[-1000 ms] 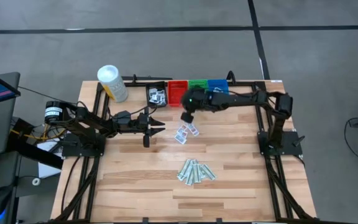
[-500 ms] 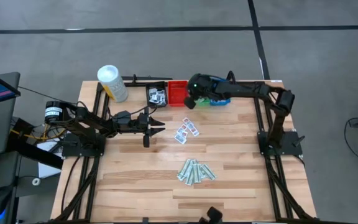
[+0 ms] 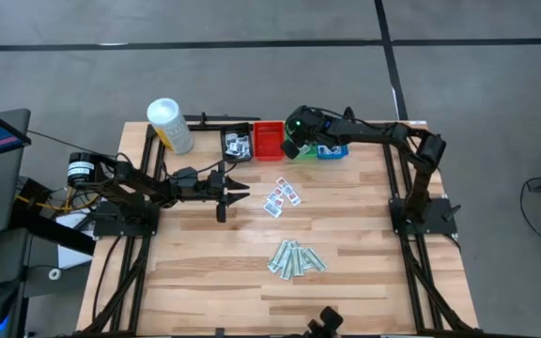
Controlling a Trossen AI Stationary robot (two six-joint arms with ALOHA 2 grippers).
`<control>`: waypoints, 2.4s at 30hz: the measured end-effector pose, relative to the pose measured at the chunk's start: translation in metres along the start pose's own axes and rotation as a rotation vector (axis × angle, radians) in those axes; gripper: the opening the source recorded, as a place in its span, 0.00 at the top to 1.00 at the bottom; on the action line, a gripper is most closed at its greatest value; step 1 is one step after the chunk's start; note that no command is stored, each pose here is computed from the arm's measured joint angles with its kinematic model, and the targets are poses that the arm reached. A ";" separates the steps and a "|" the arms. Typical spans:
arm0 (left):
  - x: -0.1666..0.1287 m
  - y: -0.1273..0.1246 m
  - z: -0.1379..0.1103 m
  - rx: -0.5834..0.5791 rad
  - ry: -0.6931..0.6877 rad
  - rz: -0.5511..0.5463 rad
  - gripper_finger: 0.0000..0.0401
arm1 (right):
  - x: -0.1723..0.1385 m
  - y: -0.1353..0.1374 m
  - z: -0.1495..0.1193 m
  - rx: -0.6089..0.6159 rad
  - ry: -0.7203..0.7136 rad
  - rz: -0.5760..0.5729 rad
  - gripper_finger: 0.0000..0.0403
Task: Pick & Place First Aid Supplies
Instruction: Put the orange ointment pack into the green bin
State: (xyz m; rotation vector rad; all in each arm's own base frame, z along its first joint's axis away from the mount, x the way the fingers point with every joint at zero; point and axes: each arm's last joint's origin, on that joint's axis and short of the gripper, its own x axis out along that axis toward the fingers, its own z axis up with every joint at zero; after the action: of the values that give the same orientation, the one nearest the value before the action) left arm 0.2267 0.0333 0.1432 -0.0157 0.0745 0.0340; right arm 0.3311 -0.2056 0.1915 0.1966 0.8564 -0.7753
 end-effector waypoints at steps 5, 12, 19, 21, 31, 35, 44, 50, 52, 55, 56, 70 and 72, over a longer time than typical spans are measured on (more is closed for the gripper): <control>0.000 0.000 0.000 0.000 0.000 0.000 0.75 | -0.001 0.003 0.000 -0.008 0.000 0.000 0.75; 0.000 0.000 0.000 0.000 0.000 0.000 0.75 | -0.016 0.025 0.002 -0.120 -0.038 0.042 0.70; 0.000 0.000 0.000 0.000 0.000 0.000 0.75 | -0.054 0.067 0.004 -0.290 -0.127 0.133 0.70; 0.000 0.000 0.000 0.000 0.000 0.000 0.75 | -0.063 0.079 0.002 -0.319 -0.150 0.161 0.70; 0.000 0.000 0.000 0.000 0.001 0.000 0.75 | -0.083 0.140 -0.047 -0.448 -0.189 0.329 0.70; 0.000 0.000 0.000 0.000 0.000 0.000 0.75 | -0.086 0.154 -0.067 -0.485 -0.202 0.370 0.70; 0.000 0.000 0.000 0.000 0.000 0.000 0.75 | -0.083 0.159 -0.085 -0.421 -0.210 0.372 0.70; 0.000 0.000 0.000 0.000 0.000 0.000 0.75 | -0.073 0.142 -0.088 -0.253 -0.088 0.272 0.69; 0.000 0.000 0.000 -0.001 0.000 0.000 0.75 | -0.072 0.141 -0.090 -0.232 -0.057 0.265 0.67; 0.000 0.000 0.000 0.000 0.000 0.000 0.75 | -0.073 0.141 -0.092 -0.202 -0.036 0.264 0.60; 0.000 0.000 0.000 0.000 0.000 0.000 0.75 | -0.073 0.141 -0.092 -0.190 -0.034 0.264 0.57; 0.000 0.000 0.000 -0.004 0.000 0.000 0.75 | -0.047 0.146 -0.112 -0.195 0.068 0.216 0.39; 0.000 0.000 0.000 -0.004 0.001 -0.002 0.75 | -0.039 0.150 -0.115 -0.196 0.070 0.216 0.40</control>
State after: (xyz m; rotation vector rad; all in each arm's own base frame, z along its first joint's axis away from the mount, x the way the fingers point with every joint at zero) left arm 0.2264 0.0328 0.1429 -0.0200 0.0758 0.0322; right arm 0.3485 -0.0254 0.1240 0.1405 0.9544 -0.4816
